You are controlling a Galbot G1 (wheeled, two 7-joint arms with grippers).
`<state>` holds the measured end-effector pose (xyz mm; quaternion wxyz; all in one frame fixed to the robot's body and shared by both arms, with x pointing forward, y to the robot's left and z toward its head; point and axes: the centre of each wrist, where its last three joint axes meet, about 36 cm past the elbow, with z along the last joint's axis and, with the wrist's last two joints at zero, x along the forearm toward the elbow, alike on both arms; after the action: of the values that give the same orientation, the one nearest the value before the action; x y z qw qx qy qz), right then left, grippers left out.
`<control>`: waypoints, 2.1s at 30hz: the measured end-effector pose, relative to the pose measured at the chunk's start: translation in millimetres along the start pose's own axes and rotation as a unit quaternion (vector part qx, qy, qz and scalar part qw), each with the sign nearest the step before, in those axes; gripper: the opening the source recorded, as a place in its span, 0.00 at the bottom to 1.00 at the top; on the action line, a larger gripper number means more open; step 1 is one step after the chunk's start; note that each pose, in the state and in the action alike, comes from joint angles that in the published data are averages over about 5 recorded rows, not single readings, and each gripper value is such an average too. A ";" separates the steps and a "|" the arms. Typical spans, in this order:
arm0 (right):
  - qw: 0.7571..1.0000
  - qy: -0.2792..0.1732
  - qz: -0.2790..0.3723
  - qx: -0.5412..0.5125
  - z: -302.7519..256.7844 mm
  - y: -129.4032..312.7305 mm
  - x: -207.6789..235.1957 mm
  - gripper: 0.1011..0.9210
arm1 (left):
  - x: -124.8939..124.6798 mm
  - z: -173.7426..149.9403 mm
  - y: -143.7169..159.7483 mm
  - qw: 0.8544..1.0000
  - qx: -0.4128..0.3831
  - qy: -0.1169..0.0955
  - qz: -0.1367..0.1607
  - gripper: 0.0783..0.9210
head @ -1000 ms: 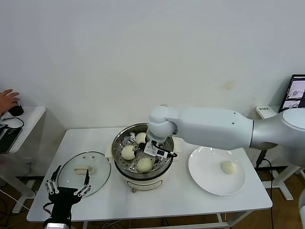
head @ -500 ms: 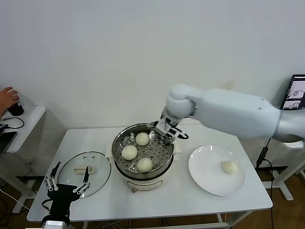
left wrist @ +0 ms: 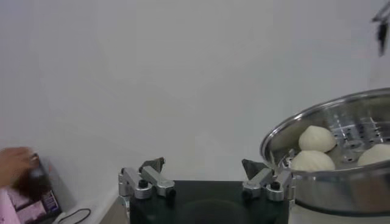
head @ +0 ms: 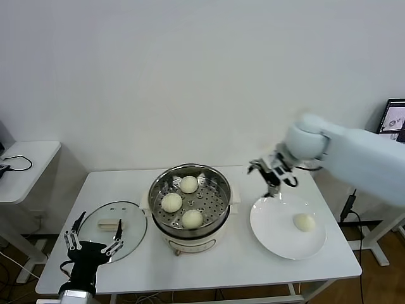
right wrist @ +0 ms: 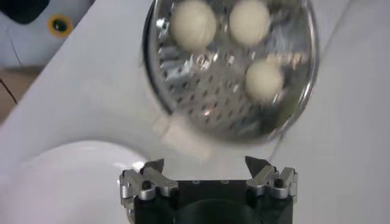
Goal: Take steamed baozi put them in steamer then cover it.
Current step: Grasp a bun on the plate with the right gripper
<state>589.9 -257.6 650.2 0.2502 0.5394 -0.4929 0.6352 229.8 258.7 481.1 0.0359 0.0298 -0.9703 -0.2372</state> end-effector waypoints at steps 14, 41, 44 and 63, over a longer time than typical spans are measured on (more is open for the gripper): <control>0.988 0.067 -0.030 -0.133 97.6 108.5 -40.6 0.88 | -0.3 3.8 -5.0 1.000 0.002 0.007 0.007 0.88; 0.970 0.101 -0.031 -0.221 159.4 145.6 -124.3 0.88 | 4.9 4.3 -2.0 1.000 -0.004 0.013 0.002 0.88; 0.969 0.098 -0.030 -0.224 159.2 141.5 -132.9 0.88 | 4.8 4.2 -1.3 1.000 -0.005 0.013 0.001 0.88; 0.966 0.096 -0.045 -0.235 157.7 126.6 -153.9 0.56 | 4.3 5.1 -1.9 1.000 -0.004 0.015 -0.001 0.88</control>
<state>596.6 -415.3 451.0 0.4441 0.4236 -0.5772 0.5387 225.1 259.0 476.0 0.0505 0.0339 -0.9687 -0.2405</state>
